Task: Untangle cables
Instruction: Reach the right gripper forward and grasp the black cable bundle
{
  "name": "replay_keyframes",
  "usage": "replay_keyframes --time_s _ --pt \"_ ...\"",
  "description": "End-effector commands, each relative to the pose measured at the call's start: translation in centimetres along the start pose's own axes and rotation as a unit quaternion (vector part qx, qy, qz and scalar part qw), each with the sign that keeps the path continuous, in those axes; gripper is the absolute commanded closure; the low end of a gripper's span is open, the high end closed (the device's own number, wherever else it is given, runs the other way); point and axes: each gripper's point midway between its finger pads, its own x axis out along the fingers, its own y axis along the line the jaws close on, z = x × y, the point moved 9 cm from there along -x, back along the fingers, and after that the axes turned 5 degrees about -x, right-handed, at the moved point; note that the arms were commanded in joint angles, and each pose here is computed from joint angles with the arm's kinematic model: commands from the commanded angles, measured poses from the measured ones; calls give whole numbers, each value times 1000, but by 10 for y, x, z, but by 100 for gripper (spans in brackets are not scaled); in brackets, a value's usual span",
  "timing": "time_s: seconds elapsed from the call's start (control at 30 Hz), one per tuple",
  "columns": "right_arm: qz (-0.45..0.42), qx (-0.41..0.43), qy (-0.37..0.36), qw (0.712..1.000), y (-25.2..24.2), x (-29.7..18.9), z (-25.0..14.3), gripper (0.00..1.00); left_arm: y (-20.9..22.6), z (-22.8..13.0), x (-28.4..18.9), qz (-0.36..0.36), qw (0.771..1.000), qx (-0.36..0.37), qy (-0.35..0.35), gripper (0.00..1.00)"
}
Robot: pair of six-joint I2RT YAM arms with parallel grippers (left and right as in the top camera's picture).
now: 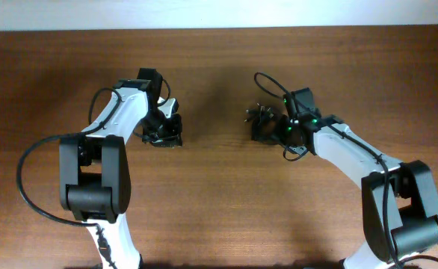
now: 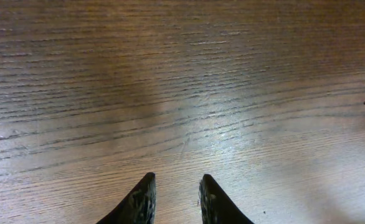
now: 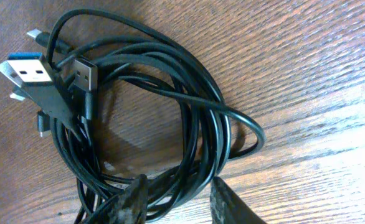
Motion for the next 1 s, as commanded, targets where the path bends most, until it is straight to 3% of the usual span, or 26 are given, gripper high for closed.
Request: replay_keyframes --time_s 0.0,0.17,0.27,0.47,0.57,0.67,0.97 --pt "-4 -15 3 1000 10 2 -10 69 -1 -1 3 -6 1000 -2 6 75" --pt "-8 -33 17 999 17 3 -23 85 -1 -1 3 -6 1000 -2 6 75" --pt "-25 -34 25 999 13 2 -27 85 -1 -1 3 -6 1000 -2 6 74" --pt "-8 -60 42 997 14 -3 -27 66 -1 -1 3 -6 1000 -2 6 73" --pt "40 -64 51 996 24 -46 -11 64 -1 -1 3 -6 1000 -2 6 72" --pt "84 -76 14 993 41 -71 3 58 -1 -1 3 -7 1000 -2 6 71" --pt "62 -83 63 993 44 -8 -9 45 -1 -1 3 -7 1000 -1 5 71"
